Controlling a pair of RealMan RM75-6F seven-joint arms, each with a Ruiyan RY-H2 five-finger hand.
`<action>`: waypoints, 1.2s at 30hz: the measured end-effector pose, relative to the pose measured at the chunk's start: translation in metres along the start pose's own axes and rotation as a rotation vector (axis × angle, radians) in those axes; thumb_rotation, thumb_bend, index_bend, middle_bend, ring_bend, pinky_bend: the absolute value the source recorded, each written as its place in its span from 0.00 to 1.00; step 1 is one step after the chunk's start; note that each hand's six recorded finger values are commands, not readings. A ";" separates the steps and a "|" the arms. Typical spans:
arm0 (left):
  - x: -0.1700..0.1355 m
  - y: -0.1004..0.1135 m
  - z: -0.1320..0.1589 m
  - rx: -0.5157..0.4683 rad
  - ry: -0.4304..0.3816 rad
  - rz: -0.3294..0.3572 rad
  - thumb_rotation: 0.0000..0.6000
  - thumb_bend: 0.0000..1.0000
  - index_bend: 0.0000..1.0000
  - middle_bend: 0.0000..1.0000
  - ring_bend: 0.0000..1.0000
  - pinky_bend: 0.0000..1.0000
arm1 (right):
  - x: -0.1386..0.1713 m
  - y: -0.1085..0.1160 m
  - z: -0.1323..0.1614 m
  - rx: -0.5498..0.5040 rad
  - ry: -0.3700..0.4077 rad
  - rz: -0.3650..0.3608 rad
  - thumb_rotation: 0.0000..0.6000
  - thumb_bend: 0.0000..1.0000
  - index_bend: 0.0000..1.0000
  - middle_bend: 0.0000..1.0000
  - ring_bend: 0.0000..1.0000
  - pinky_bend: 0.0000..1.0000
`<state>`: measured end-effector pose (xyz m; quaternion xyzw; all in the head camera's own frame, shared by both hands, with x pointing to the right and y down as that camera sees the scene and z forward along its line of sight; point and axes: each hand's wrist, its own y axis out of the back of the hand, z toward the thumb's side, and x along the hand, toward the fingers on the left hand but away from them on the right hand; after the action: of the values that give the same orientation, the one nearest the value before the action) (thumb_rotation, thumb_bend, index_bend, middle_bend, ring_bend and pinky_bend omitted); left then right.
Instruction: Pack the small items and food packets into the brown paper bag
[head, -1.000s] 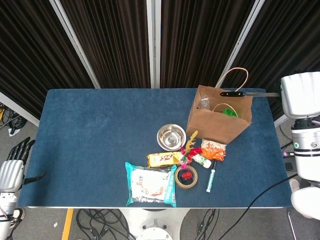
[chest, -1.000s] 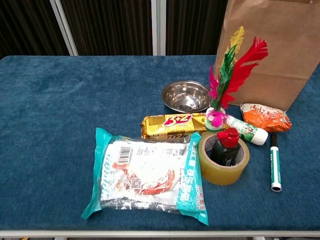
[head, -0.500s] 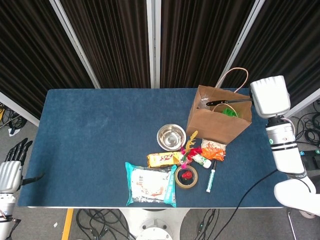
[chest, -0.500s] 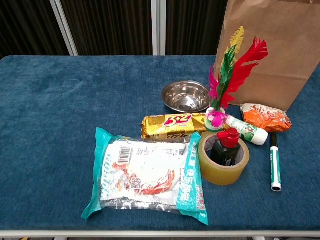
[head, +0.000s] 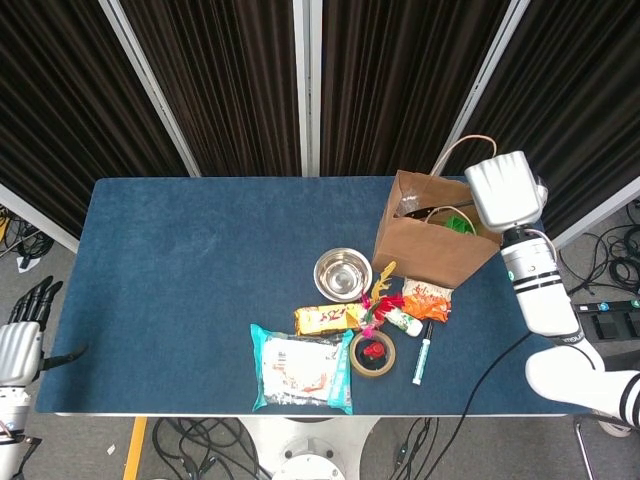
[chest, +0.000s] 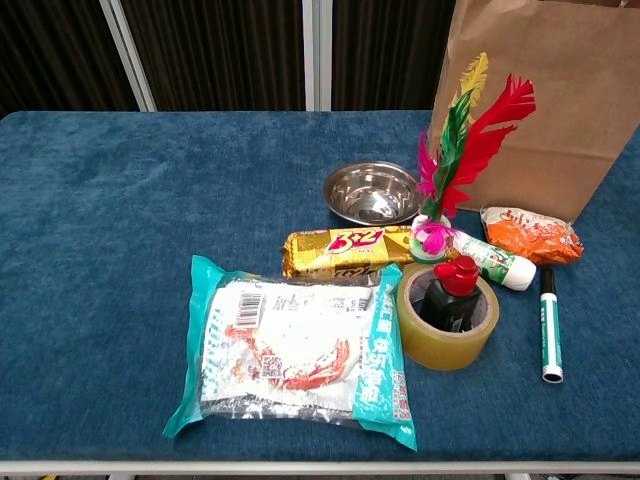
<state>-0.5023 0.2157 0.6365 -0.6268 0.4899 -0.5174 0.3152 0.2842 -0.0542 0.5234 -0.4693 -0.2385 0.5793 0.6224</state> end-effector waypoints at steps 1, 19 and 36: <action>0.000 0.000 0.000 -0.001 0.000 -0.001 1.00 0.14 0.08 0.06 0.00 0.12 | 0.000 -0.002 0.001 0.001 0.000 0.008 1.00 0.39 1.00 0.79 0.70 0.76; 0.001 0.001 -0.003 0.003 0.006 -0.006 1.00 0.14 0.08 0.06 0.00 0.12 | -0.008 -0.027 0.005 -0.011 -0.029 0.153 1.00 0.00 0.28 0.19 0.00 0.00; 0.002 0.001 0.002 -0.006 -0.005 -0.004 1.00 0.14 0.08 0.06 0.00 0.12 | 0.000 -0.024 -0.016 -0.080 -0.090 0.236 1.00 0.00 0.15 0.09 0.00 0.00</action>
<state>-0.5005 0.2136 0.6355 -0.6299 0.4895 -0.5150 0.3136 0.3101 -0.0560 0.5371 -0.4918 -0.2323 0.6589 0.5196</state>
